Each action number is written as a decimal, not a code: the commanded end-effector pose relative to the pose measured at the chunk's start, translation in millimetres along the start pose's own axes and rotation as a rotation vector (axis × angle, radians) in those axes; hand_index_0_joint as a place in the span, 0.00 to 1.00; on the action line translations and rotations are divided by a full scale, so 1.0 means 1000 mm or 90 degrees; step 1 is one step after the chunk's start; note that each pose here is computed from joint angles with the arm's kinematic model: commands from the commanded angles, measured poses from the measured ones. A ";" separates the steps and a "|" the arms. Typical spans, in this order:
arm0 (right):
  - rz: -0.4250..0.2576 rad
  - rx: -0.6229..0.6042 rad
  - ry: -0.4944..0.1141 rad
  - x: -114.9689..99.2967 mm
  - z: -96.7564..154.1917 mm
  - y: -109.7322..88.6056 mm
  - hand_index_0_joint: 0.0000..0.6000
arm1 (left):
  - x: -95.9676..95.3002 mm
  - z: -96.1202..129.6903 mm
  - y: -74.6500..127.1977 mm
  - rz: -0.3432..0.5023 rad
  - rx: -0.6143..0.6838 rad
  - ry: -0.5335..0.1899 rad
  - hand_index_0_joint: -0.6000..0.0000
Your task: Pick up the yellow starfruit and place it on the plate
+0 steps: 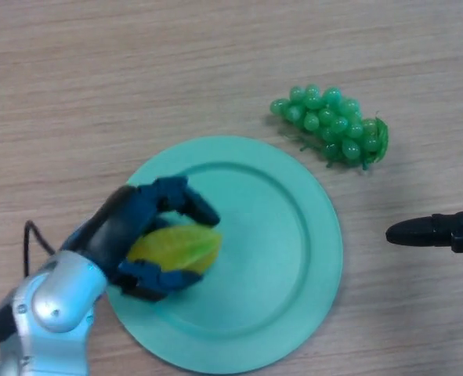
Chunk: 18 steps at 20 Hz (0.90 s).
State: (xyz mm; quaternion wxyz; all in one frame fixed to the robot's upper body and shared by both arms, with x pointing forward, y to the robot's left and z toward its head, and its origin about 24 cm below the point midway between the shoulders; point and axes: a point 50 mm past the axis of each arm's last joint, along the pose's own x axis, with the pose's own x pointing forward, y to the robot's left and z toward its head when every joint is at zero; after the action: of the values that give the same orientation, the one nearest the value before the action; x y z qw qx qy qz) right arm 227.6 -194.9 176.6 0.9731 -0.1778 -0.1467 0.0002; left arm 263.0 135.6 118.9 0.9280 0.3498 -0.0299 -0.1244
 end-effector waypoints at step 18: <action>-0.028 -0.032 -0.139 0.006 0.031 -0.008 0.00 | -0.025 0.034 0.087 0.325 -0.042 -0.355 1.00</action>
State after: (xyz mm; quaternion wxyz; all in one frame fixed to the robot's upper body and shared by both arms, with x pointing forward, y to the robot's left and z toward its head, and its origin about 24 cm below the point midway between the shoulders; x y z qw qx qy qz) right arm 235.4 -186.3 178.9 0.9724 -0.1747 -0.1533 0.0188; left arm 264.4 176.2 176.0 0.9278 0.2536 -0.2734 -0.0051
